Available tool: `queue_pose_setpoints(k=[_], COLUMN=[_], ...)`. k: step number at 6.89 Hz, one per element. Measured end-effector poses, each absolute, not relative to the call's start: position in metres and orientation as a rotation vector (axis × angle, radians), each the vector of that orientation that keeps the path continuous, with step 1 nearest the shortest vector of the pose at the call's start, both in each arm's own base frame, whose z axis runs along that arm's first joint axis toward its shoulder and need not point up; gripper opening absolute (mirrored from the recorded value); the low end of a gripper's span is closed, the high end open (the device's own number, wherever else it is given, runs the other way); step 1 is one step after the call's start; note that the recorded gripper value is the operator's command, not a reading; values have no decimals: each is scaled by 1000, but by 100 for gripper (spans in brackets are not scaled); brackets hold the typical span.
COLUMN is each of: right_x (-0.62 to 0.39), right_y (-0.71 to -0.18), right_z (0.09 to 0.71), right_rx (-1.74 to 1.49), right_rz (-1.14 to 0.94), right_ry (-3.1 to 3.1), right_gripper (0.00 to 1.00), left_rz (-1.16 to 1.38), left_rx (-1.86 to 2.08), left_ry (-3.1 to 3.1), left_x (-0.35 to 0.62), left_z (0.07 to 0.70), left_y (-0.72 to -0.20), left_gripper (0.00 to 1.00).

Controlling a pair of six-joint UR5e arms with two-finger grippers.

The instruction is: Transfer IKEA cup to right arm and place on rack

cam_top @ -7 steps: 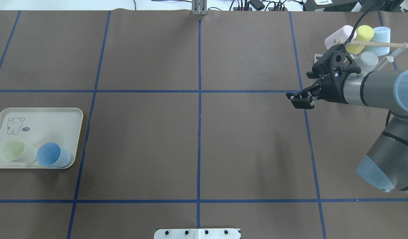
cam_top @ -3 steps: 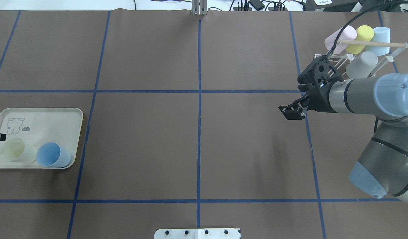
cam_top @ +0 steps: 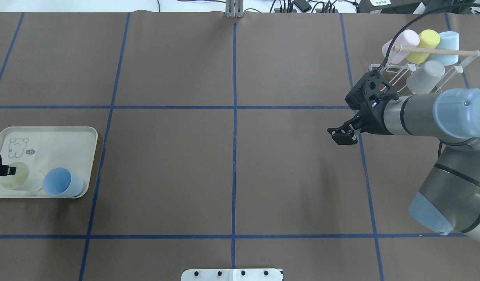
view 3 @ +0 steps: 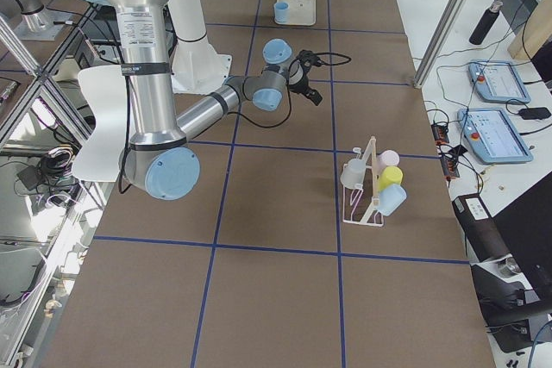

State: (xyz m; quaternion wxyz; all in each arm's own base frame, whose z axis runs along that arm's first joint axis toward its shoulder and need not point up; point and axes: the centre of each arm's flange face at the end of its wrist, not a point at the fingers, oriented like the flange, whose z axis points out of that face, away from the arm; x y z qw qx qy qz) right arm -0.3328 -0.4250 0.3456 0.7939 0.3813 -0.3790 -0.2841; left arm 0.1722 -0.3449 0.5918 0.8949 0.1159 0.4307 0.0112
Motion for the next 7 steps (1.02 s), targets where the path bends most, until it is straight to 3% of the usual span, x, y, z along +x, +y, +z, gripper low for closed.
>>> queue_pose_setpoints(k=[2,7], right_x=[-334,-337], right_y=[-425,-427], right_z=[345,345], right_rx=[825,830], right_rz=[-621,-623], right_ry=[-811,-814], right_gripper=[99,99], left_rz=[27,17], left_rx=[234,260], left_ry=[896,904], left_x=[175,168], left_z=[592,582], left_y=[-343,-347], left_gripper=[0,0])
